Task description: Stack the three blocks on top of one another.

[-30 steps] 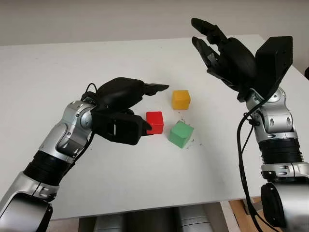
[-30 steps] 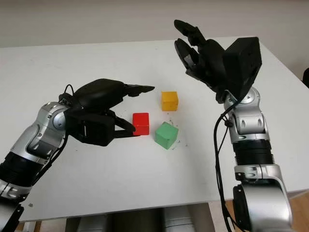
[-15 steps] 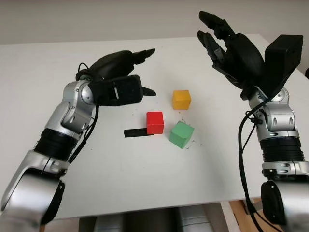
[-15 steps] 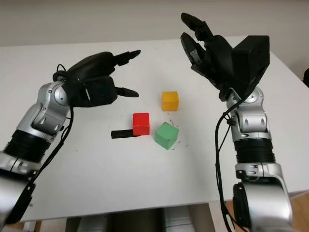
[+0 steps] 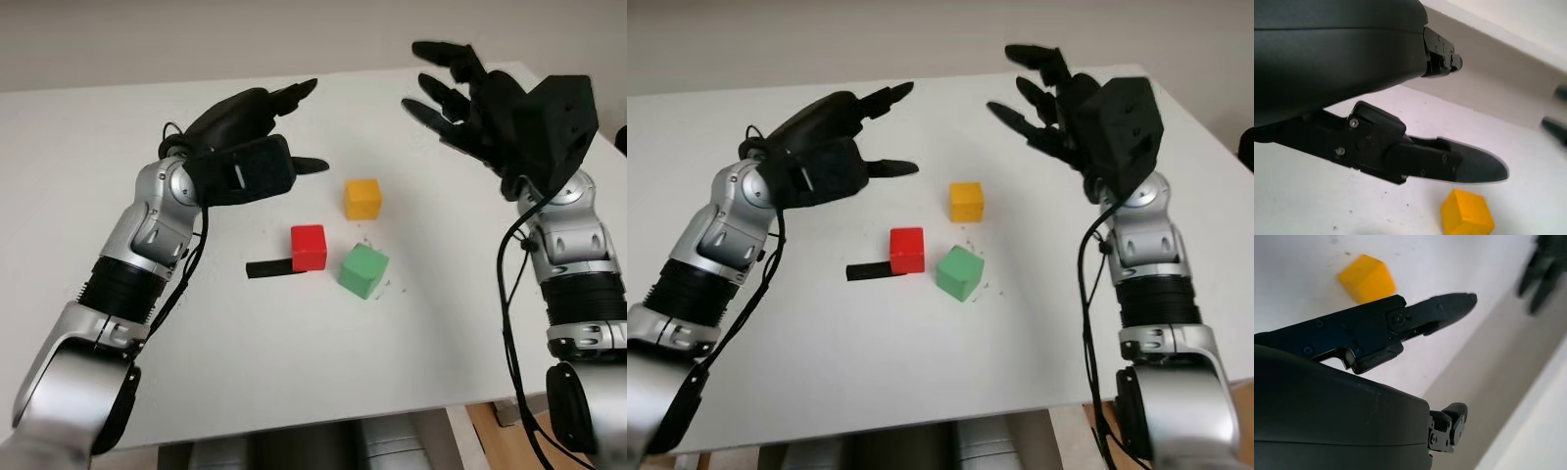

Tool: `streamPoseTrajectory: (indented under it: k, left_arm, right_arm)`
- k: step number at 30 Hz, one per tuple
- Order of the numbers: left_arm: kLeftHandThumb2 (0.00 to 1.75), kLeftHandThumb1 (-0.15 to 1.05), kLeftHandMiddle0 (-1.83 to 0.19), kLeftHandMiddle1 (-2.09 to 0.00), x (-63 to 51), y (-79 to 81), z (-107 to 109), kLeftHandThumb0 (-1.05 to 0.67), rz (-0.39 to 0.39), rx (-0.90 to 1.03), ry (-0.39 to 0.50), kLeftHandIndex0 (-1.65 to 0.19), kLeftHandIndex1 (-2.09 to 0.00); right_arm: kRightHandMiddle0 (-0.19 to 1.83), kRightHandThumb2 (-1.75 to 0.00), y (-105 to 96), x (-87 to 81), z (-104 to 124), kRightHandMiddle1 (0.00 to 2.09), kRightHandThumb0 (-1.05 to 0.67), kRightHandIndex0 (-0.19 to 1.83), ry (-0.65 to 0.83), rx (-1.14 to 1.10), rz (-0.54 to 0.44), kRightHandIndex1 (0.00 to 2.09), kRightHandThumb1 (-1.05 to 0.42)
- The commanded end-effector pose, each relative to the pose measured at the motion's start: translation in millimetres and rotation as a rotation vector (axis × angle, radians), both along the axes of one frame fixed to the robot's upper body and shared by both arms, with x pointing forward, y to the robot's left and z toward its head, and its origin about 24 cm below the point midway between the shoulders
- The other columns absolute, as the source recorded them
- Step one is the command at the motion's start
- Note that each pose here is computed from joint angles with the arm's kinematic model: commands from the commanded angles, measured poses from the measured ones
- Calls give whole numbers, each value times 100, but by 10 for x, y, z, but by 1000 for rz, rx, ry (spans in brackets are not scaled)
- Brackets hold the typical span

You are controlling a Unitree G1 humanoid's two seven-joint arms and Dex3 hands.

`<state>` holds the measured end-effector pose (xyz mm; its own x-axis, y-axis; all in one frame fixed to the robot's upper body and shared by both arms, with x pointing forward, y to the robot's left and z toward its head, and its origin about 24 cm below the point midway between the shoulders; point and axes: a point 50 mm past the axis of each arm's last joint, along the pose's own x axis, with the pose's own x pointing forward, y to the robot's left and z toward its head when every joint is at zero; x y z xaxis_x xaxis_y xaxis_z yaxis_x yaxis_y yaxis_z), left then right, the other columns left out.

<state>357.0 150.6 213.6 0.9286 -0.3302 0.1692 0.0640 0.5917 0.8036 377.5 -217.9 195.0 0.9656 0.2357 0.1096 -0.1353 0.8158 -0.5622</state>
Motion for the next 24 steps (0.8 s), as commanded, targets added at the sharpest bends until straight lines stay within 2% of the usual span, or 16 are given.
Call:
streamPoseTrajectory:
  k: [1, 3, 5, 9, 12, 18, 24]
  left_arm:
    - [48, 105, 2, -3, -120, 140, 91, -78, 26, -74, -57, 1, -1]
    - [50, 105, 4, -3, -236, 286, 140, -75, 58, -209, -94, 3, -2]
    - [49, 105, 6, -3, -304, 366, 167, -75, 83, -296, -107, 4, -2]
    - [52, 105, 7, -4, -446, 515, 197, -74, 142, -338, -134, 5, -3]
    - [54, 105, 5, -5, -540, 605, 109, -73, 201, -364, -143, 4, -4]
    - [55, 105, 3, -6, -676, 635, -126, -73, 269, -432, -126, 2, -6]
    - [52, 105, -4, -8, -777, 626, -236, -72, 299, -491, -148, -4, -8]
  right_arm:
    - [2, -5, 17, 30, 56, 33, -65, 14, -6, -70, 13, 6, -93]
    - [2, -4, 54, 65, 20, 30, -65, 13, 26, -169, 28, 5, -91]
    - [2, -4, 72, 87, -5, 28, -64, 12, 38, -232, 38, 5, -89]
    - [5, -4, 121, 122, -67, 24, -65, 15, 50, -348, 58, 6, -86]
    - [9, -5, 141, 131, -121, 19, -63, 13, 61, -405, 64, 5, -85]
    - [13, -5, 171, 157, -211, 13, -60, 13, 70, -463, 87, 5, -83]
    - [17, -5, 193, 182, -257, 11, -58, 16, 65, -510, 114, 7, -82]
